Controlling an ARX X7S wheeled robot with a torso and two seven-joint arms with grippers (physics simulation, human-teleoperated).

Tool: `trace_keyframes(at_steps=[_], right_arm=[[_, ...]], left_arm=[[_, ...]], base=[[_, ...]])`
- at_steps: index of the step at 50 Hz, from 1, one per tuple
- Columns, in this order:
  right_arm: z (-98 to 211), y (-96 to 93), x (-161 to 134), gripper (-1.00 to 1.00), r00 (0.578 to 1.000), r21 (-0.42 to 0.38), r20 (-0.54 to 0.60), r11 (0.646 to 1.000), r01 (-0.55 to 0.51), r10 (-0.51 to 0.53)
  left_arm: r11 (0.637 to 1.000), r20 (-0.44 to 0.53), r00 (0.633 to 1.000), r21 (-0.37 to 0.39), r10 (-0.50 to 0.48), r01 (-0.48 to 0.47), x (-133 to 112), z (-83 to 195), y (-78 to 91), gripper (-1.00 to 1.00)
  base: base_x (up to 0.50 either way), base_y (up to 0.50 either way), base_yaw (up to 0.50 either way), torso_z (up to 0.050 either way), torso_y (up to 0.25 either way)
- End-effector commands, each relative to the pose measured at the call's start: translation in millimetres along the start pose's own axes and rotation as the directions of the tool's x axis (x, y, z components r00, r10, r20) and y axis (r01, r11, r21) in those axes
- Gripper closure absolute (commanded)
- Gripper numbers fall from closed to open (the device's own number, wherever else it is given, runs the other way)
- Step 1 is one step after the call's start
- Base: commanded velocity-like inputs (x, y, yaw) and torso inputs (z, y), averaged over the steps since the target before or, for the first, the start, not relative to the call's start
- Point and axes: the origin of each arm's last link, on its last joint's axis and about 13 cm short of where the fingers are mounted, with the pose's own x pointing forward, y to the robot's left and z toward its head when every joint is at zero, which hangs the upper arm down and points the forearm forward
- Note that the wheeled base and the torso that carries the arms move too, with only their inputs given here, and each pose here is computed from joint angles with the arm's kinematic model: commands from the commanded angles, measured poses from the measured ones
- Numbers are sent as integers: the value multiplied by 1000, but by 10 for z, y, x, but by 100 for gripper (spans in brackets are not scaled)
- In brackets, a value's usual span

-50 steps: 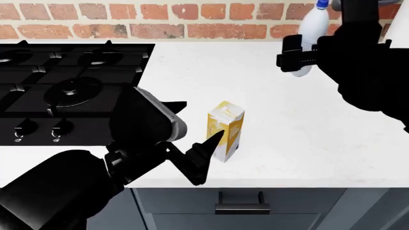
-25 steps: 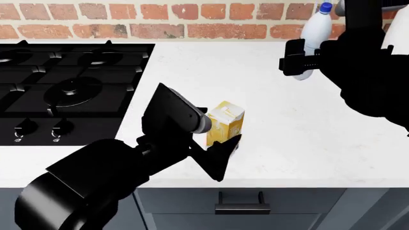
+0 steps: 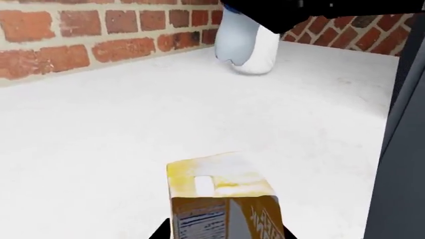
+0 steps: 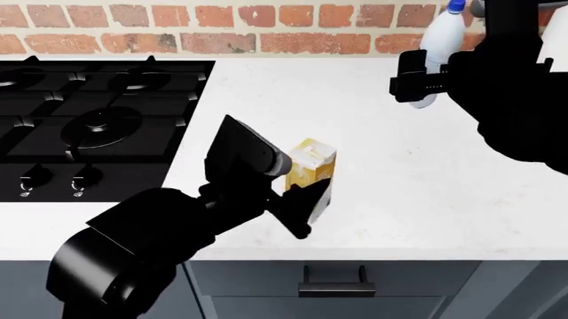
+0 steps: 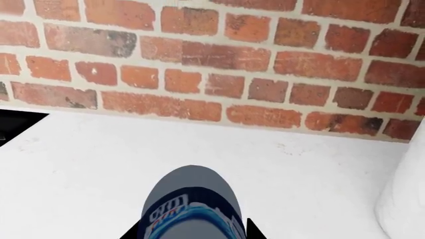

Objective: Move the drinks to the dining counter.

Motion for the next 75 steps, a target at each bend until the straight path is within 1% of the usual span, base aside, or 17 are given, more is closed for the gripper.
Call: trace_keyframes(at_steps=[1, 4, 7, 10, 14, 18, 21, 22, 25, 26, 28, 29, 33, 37, 39, 50, 75], right_arm=[[112, -19, -142, 100, 999, -11, 41, 1000, 16, -16], [170, -47, -237, 100, 997, -6, 67, 999, 44, -44], [232, -34, -391, 100, 997, -16, 75, 999, 31, -29], [235, -12, -493, 100, 995, -46, 87, 998, 43, -38], [160, -4, -679, 100, 994, -27, 108, 1000, 6, -3], [104, -9, -875, 100, 993, -72, 116, 997, 5, 3], [99, 3, -980, 100, 987, -58, 160, 998, -13, 22], [95, 10, -991, 100, 987, -113, 159, 993, 26, -7], [149, 38, -1018, 100, 980, -105, 200, 994, 26, -5], [184, 55, -1025, 100, 977, -100, 214, 995, 20, 2], [207, 74, -1015, 100, 979, -129, 203, 991, 41, -14], [237, 88, -1017, 100, 977, -99, 213, 995, 23, -1], [306, 135, -1014, 100, 973, -105, 229, 994, 20, 5], [343, 153, -998, 100, 972, -116, 233, 992, 42, -14], [345, 172, -982, 100, 972, -156, 233, 986, 57, -19], [350, 208, -967, 100, 963, -202, 261, 972, 119, -64], [363, 227, -993, 100, 962, -214, 272, 971, 102, -41]], left_arm=[[994, 40, 993, -1, 109, -109, -150, 8, 39, 100], [985, 140, 975, -38, 172, -169, -291, 136, -1, 100], [973, 211, 950, -31, 231, -230, -492, 299, -94, 100], [967, 228, 940, -21, 252, -255, -623, 375, -168, 100], [956, 267, 920, -17, 288, -294, -840, 437, -275, 100], [926, 308, 880, -5, 362, -378, -1087, 452, -377, 100], [899, 306, 856, 0, 417, -437, -1268, 389, -449, 100], [895, 315, 849, -7, 425, -446, -1328, 395, -465, 100], [875, 314, 830, -8, 461, -483, -1485, 397, -515, 100], [850, 316, 809, 17, 495, -527, -1557, 381, -538, 100], [846, 328, 800, 7, 502, -533, -1657, 369, -591, 100], [833, 337, 788, 15, 516, -553, -1726, 377, -627, 100], [814, 350, 763, 5, 543, -581, -1899, 363, -668, 100], [808, 355, 748, -39, 561, -587, -1953, 339, -653, 100], [808, 360, 748, -31, 558, -588, -1956, 344, -661, 100], [811, 362, 751, -29, 553, -584, -1957, 341, -654, 100], [821, 351, 765, -19, 540, -571, -1945, 315, -643, 100]], base=[[0, 0, 0, 0, 0], [0, 0, 0, 0, 0], [0, 0, 0, 0, 0], [0, 0, 0, 0, 0], [0, 0, 0, 0, 3], [0, 0, 0, 0, 0], [0, 0, 0, 0, 0], [0, 0, 0, 0, 0], [0, 0, 0, 0, 0], [0, 0, 0, 0, 0], [0, 0, 0, 0, 0], [0, 0, 0, 0, 10], [-436, 60, 0, 0, 0], [-500, 126, 0, 0, 0], [-500, 98, 0, 0, 0], [-500, 149, 0, 0, 0], [-462, 371, 0, 1, 0]])
